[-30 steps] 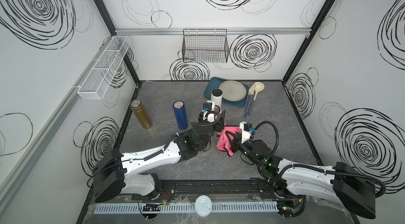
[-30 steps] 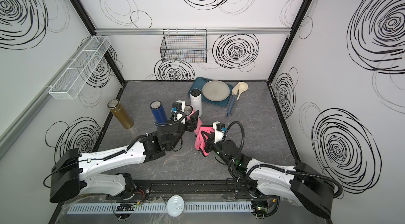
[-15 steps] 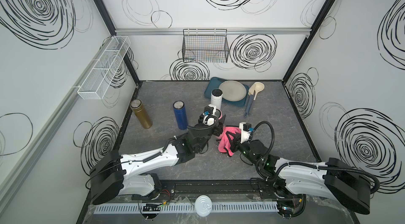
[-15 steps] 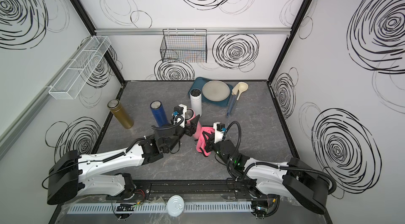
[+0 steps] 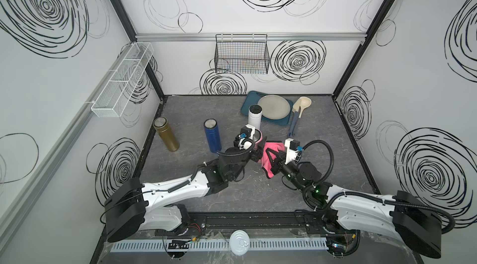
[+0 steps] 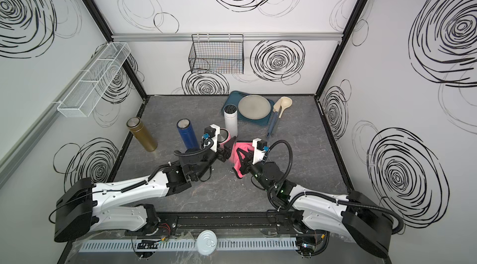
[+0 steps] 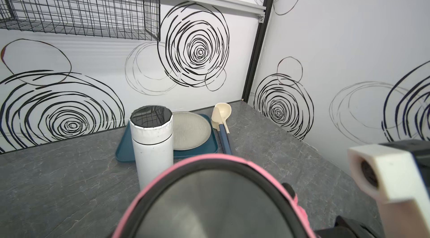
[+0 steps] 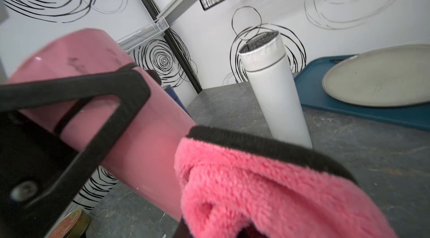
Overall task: Wipe the surface of the thermos
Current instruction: Wipe the dirt from the surface of the thermos.
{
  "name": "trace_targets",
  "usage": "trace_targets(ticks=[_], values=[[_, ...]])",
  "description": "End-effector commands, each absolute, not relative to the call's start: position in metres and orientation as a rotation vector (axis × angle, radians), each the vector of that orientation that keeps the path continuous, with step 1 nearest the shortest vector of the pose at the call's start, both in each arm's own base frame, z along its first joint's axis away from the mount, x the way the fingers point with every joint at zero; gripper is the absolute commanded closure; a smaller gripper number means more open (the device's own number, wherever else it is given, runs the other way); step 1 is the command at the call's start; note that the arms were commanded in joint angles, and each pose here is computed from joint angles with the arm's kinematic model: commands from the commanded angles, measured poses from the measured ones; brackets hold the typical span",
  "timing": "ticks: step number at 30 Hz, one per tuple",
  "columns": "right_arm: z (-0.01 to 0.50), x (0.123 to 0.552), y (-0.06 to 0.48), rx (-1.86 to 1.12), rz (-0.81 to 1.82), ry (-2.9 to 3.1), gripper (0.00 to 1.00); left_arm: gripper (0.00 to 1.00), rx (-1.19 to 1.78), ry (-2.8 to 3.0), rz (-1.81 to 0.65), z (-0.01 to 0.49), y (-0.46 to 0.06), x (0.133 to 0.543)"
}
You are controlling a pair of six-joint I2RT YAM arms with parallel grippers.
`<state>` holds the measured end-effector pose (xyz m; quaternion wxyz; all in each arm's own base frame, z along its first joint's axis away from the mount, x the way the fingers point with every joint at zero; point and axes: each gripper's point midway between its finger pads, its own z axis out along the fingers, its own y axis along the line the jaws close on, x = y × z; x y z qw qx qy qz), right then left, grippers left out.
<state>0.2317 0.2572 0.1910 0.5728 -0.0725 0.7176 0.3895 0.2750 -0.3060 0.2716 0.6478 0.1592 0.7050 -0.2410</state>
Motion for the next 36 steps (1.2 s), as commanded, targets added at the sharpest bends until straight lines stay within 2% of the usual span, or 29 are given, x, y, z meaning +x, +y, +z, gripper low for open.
trace_targets(ticks=[1, 4, 11, 14, 19, 22, 24, 36], values=[[0.153, 0.237, 0.247, -0.106, 0.879, 1.773, 1.00, 1.00, 0.352, 1.388, -0.767, 0.333, -0.316, 0.251], [0.157, 0.237, 0.249, -0.121, 0.868, 1.767, 1.00, 1.00, 0.373, 1.356, -0.774, 0.331, -0.316, 0.246], [0.234, 0.232, 0.241, -0.154, 0.899, 1.608, 1.00, 1.00, 0.453, 1.263, -0.760, 0.322, -0.312, 0.228], [0.248, 0.224, 0.244, -0.185, 0.954, 1.570, 1.00, 1.00, 0.486, 1.201, -0.775, 0.319, -0.310, 0.216], [0.208, 0.225, 0.254, -0.166, 1.004, 1.674, 1.00, 1.00, 0.586, 1.176, -0.764, 0.313, -0.325, 0.206], [0.170, 0.232, 0.252, -0.115, 0.955, 1.779, 1.00, 1.00, 0.599, 1.153, -0.748, 0.314, -0.324, 0.201], [0.162, 0.233, 0.250, -0.112, 0.948, 1.796, 1.00, 1.00, 0.603, 1.133, -0.739, 0.315, -0.322, 0.198], [0.274, 0.206, 0.250, -0.293, 0.998, 1.539, 1.00, 1.00, 0.615, 1.109, -0.591, 0.300, -0.306, 0.203]])
